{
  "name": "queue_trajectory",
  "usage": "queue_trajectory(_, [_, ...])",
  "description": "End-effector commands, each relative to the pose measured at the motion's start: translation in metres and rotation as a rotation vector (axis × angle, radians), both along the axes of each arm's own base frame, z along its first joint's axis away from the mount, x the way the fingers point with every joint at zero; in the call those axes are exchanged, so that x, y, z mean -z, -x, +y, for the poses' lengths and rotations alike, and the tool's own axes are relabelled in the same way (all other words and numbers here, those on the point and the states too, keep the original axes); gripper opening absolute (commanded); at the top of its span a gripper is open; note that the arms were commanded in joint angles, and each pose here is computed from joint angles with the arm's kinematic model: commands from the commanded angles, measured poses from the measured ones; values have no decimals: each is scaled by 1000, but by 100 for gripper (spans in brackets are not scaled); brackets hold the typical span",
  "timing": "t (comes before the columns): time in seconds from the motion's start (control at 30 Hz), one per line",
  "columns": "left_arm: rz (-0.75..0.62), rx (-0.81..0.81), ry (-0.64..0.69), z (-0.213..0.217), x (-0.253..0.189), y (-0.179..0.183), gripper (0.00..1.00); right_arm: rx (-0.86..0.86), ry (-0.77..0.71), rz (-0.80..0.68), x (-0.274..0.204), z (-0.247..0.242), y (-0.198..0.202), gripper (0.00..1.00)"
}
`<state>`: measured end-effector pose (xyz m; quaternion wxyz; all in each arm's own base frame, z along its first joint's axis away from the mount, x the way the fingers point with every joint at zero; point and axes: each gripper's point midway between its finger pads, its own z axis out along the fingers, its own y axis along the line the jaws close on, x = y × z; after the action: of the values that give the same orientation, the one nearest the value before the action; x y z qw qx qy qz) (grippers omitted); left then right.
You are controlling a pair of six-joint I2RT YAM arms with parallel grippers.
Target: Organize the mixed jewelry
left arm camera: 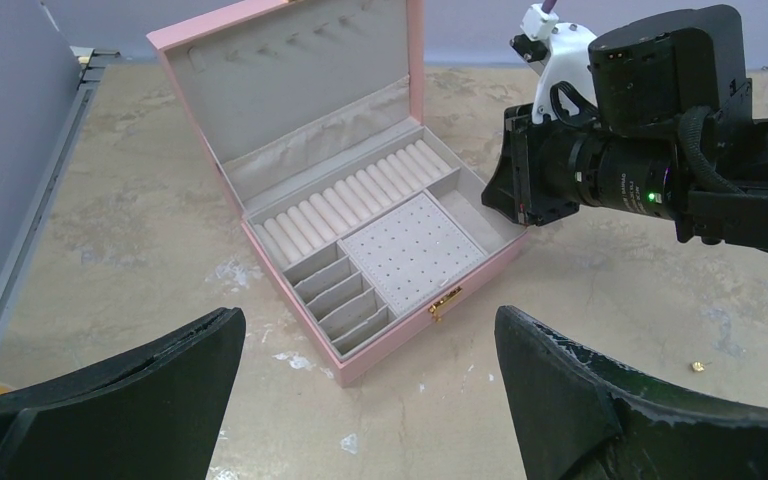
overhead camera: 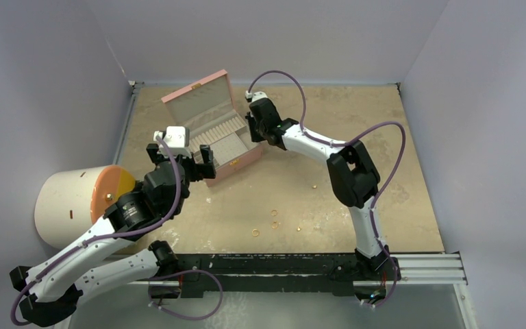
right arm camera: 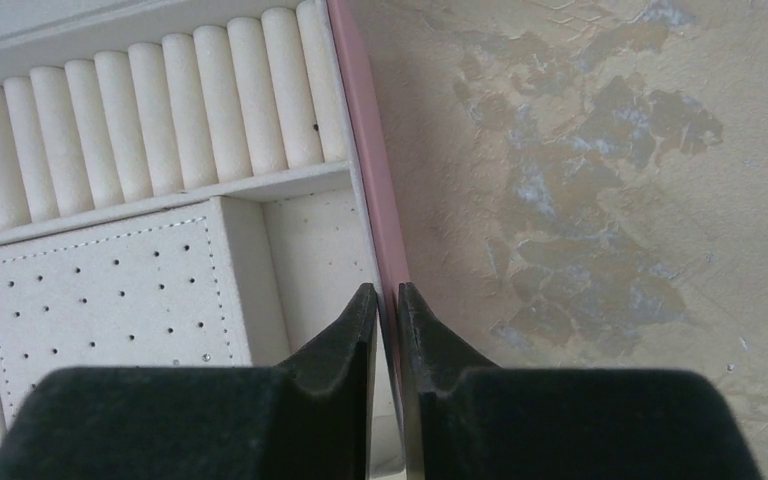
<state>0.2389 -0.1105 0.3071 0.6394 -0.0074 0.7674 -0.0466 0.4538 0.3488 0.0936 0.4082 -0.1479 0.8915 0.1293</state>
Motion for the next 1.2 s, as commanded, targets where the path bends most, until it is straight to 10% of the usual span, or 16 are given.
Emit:
queue_trajectory(0.0, [-27, -24, 14, 4, -10, -3, 96, 47, -28, -46, -14, -4, -8, 12])
queue_trajectory(0.13, [-23, -29, 9, 3, -9, -4, 96, 55, -25, -46, -11, -6, -6, 0])
queue_trajectory(1.17, [-27, -63, 5, 10, -8, -4, 95, 411, 63, -154, -23, -156, 90, 0])
